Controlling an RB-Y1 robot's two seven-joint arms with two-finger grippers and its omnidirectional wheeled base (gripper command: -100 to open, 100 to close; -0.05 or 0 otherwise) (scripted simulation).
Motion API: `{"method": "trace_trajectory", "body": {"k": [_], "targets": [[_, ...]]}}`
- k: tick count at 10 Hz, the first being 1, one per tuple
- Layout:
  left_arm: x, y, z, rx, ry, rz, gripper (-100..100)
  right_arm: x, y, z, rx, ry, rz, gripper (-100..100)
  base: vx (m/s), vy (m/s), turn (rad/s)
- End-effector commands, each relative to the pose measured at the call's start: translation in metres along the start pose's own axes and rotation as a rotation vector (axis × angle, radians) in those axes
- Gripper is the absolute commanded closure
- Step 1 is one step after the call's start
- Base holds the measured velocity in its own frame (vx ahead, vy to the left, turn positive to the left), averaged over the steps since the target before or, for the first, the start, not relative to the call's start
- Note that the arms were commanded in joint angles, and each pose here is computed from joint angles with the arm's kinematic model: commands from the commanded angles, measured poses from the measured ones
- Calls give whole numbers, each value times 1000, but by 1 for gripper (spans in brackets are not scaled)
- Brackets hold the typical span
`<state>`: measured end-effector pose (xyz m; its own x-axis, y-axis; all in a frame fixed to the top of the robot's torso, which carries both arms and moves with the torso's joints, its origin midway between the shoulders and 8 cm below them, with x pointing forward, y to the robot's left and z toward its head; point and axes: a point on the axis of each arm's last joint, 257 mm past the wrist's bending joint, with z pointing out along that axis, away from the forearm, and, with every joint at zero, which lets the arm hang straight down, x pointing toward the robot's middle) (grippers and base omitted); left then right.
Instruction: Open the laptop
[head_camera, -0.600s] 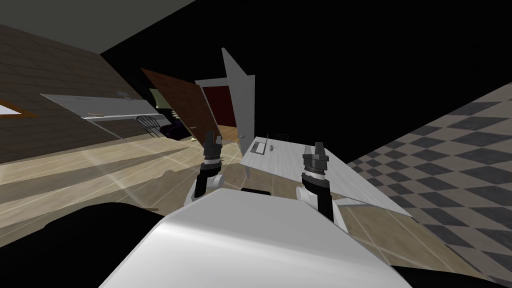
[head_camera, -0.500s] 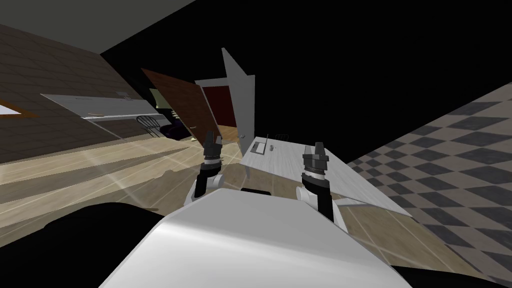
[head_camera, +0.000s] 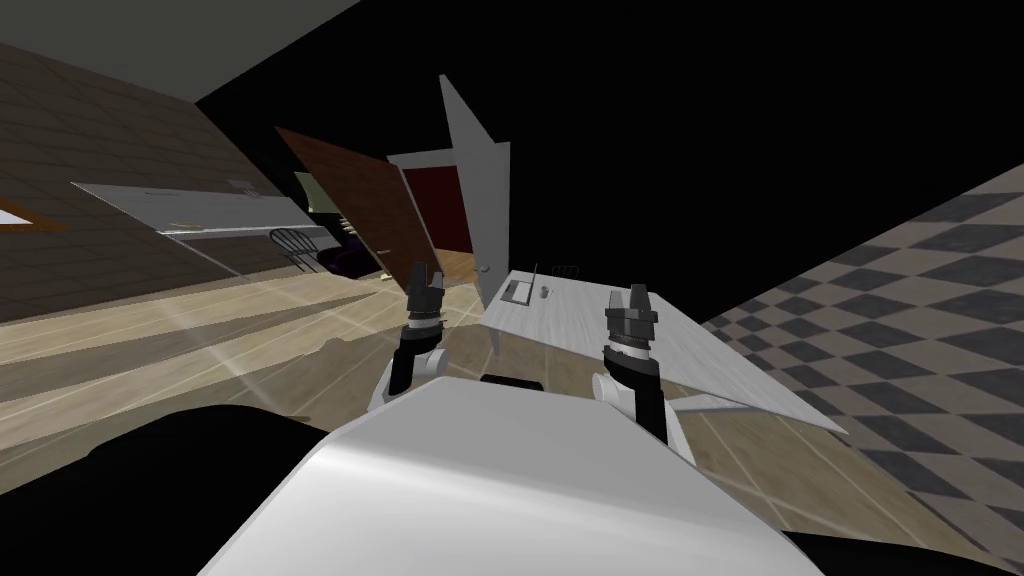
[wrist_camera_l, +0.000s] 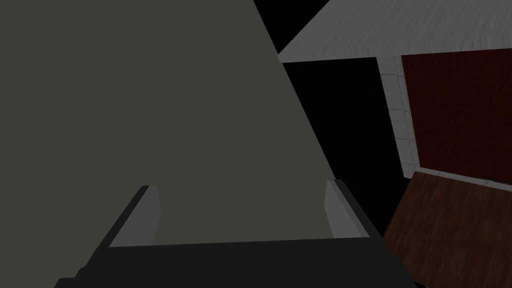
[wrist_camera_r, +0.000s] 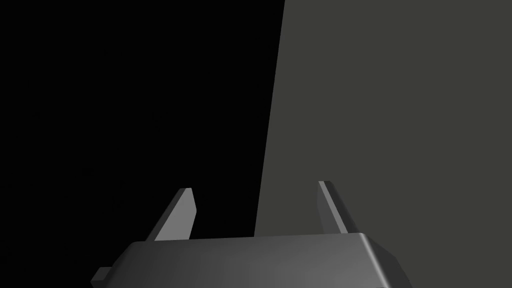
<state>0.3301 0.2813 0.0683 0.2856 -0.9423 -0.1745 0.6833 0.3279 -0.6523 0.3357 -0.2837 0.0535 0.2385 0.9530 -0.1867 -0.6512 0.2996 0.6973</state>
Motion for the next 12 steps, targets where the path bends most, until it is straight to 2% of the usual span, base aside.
{"method": "trace_trajectory", "body": {"k": [1, 3, 4, 8, 12], "targets": [[0, 0, 0, 0, 0, 0, 0, 0, 0, 0, 0, 0, 0, 0, 0, 0, 0], [0, 0, 0, 0, 0, 0, 0, 0, 0, 0, 0, 0, 0, 0, 0, 0, 0], [0, 0, 0, 0, 0, 0, 0, 3, -8, -1, 15, 34, -48, -100, 11, 21, 71], [0, 0, 0, -1, 0, 0, 0, 5, -45, -8, 79, 125, -246, -100, 24, 78, 94], [0, 0, 0, -1, 0, 0, 0, -4, -84, -17, 145, 204, -473, -100, 25, 85, 115]]}}
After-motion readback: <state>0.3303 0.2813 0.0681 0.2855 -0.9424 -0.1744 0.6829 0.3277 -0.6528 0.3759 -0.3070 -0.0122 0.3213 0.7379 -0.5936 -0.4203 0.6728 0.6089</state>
